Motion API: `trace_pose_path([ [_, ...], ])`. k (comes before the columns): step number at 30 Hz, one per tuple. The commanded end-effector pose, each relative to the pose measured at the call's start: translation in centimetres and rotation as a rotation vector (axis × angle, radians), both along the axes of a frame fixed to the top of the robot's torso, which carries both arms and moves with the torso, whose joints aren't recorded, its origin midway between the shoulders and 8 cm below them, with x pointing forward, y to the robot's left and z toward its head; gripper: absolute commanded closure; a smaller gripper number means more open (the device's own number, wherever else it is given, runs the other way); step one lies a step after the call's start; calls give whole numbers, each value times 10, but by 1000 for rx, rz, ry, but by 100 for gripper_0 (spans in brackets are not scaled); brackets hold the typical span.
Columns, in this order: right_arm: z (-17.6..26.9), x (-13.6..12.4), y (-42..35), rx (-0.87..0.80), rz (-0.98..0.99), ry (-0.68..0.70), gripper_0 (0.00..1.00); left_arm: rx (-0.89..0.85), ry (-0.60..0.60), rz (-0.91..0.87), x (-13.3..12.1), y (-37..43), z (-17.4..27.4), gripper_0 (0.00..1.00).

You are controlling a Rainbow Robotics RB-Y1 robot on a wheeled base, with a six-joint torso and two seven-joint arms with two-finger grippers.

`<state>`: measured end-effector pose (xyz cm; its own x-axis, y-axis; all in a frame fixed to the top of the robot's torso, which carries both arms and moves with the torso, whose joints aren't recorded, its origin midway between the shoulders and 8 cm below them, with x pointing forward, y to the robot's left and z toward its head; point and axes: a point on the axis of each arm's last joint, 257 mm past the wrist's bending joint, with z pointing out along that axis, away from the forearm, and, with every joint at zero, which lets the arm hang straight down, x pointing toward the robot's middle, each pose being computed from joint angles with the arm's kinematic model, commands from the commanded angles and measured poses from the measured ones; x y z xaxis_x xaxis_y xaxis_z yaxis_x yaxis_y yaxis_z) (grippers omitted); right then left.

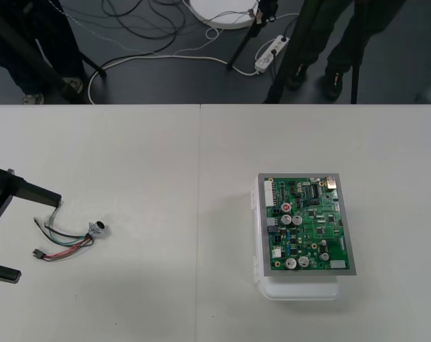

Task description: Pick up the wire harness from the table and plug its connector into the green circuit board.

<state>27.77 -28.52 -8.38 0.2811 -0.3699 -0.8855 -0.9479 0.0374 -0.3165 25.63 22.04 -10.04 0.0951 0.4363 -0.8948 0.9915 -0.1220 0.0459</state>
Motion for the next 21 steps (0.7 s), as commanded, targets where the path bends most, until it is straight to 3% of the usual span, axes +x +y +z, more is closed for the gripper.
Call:
trace_pose_path([
  [1,-1,-9,2,-22,37,3,0,-2,16,45,5,4,3,0],
  [21,-1,-9,2,-22,37,3,0,-2,16,45,5,4,3,0],
])
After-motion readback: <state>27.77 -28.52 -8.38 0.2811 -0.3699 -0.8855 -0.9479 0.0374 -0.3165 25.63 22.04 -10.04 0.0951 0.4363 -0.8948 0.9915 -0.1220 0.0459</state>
